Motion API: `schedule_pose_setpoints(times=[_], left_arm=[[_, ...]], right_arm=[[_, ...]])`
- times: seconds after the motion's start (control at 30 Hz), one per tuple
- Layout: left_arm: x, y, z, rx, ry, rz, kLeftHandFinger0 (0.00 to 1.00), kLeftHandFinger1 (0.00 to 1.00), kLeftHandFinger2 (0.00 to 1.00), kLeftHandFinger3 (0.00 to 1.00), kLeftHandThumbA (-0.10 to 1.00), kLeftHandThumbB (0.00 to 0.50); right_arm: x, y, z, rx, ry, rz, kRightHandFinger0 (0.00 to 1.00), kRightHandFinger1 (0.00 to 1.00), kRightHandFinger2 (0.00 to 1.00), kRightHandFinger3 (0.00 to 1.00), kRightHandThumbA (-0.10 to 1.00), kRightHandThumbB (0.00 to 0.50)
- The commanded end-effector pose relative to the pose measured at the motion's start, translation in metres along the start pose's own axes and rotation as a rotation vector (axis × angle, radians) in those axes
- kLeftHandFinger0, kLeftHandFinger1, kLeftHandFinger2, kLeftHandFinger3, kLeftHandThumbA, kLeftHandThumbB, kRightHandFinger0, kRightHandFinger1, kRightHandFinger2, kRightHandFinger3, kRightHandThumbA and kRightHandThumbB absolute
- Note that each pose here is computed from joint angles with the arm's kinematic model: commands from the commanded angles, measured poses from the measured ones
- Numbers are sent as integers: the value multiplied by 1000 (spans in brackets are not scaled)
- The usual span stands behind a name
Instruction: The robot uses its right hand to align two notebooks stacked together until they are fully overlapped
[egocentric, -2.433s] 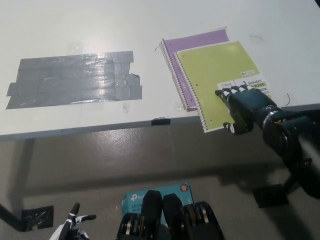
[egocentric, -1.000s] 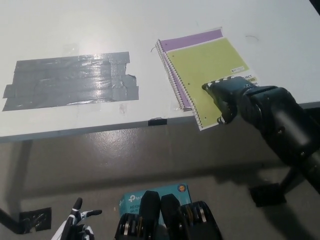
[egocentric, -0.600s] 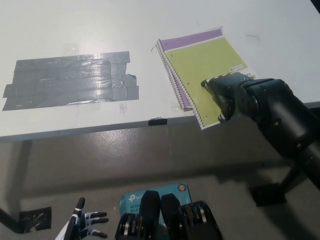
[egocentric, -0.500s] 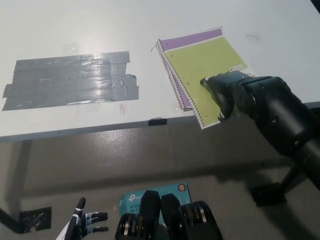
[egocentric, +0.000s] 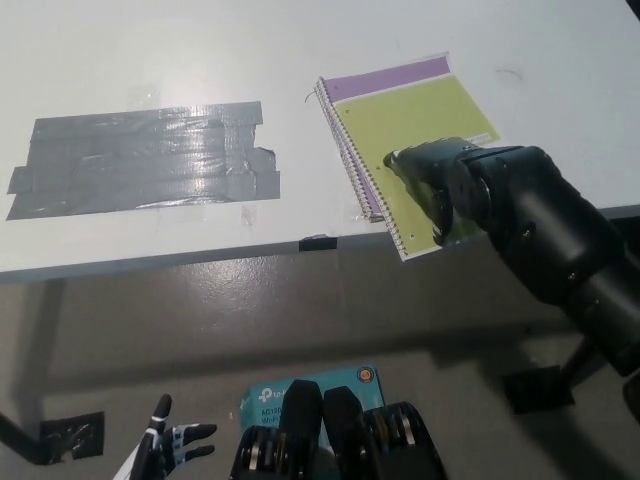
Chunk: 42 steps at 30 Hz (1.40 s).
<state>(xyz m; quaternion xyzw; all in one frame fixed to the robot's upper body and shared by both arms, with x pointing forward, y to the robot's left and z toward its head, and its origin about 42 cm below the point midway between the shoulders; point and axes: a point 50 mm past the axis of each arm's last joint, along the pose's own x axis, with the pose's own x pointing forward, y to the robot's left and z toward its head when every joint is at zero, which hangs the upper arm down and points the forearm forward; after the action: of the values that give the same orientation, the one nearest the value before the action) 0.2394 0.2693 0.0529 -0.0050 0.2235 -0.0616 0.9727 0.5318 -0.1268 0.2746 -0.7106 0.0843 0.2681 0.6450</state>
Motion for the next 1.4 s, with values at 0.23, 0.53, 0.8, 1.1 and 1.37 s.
schedule_pose_setpoints(times=[0.23, 0.53, 0.8, 1.1, 1.37], left_arm=[[-6, -12, 8, -5, -30, -24, 517, 843, 810, 610, 1000, 500], [-5, -16, 13, 4, -46, -35, 500, 784, 711, 538, 1000, 500], [-6, -16, 13, 25, -51, -49, 579, 853, 767, 558, 1000, 493], [-7, -20, 12, 38, -62, -63, 581, 824, 696, 512, 1000, 484], [-8, -12, 9, -4, -46, -53, 501, 783, 736, 484, 1000, 500]], right_arm=[[-8, 4, -17, 64, 34, -25, 1000, 1000, 1000, 1000, 1000, 155], [-10, -19, -32, 47, 67, -115, 1000, 1000, 1000, 1000, 1000, 120], [-9, -49, -24, -14, 76, -220, 1000, 1000, 1000, 1000, 1000, 133], [-11, -51, -17, -39, 29, -247, 1000, 1000, 1000, 1000, 1000, 141], [-28, -59, -15, -43, -58, -292, 1000, 1000, 1000, 1000, 1000, 88]])
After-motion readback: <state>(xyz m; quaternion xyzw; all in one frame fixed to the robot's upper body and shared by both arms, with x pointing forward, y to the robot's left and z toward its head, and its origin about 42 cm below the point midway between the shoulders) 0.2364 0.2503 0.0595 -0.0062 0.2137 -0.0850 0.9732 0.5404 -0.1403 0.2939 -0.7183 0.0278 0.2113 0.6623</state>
